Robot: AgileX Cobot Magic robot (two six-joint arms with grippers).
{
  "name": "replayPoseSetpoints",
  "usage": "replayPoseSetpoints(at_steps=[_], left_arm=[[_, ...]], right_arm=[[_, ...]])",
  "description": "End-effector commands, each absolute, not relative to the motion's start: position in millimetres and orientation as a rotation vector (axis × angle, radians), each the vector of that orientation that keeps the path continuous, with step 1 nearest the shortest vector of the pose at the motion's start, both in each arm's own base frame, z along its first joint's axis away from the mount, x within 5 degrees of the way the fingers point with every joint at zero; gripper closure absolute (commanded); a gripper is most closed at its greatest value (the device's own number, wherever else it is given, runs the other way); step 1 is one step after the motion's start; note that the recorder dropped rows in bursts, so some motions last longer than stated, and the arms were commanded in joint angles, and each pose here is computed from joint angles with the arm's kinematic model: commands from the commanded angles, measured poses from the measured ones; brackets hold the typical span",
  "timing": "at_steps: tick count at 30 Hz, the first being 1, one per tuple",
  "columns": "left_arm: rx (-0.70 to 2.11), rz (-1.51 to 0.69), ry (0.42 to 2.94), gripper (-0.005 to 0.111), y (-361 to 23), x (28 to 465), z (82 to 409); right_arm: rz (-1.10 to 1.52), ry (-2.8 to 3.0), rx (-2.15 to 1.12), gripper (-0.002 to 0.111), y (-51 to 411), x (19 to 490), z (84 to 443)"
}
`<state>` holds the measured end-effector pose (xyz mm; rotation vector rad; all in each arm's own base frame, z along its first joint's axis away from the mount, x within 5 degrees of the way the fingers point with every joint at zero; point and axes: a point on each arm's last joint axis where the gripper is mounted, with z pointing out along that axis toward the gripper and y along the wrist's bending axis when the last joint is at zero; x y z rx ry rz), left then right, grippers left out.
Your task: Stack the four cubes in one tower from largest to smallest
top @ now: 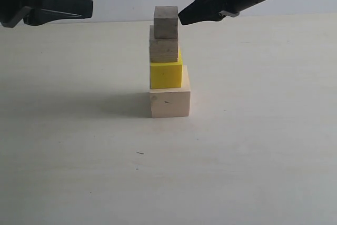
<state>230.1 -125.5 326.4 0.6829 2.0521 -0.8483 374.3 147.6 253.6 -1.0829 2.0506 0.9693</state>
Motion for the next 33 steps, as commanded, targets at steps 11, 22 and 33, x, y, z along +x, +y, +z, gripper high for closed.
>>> replayPoseSetpoints(at_steps=[11, 22, 33], left_arm=[[0.672, -0.859, 2.046, 0.107, -124.8, 228.6, 328.0], [0.491, -0.582, 1.917, 0.107, -107.7, 244.8, 342.2], [0.389, -0.428, 1.786, 0.107, -90.3, 233.2, 352.0]], right_arm=[[0.778, 2.096, -1.013, 0.108, 138.0, 382.2, 258.5], [0.268, 2.005, -0.226, 0.108, 45.4, 312.7, 310.2], [0.157, 1.670, -0.200, 0.108, 26.6, 167.7, 357.0]])
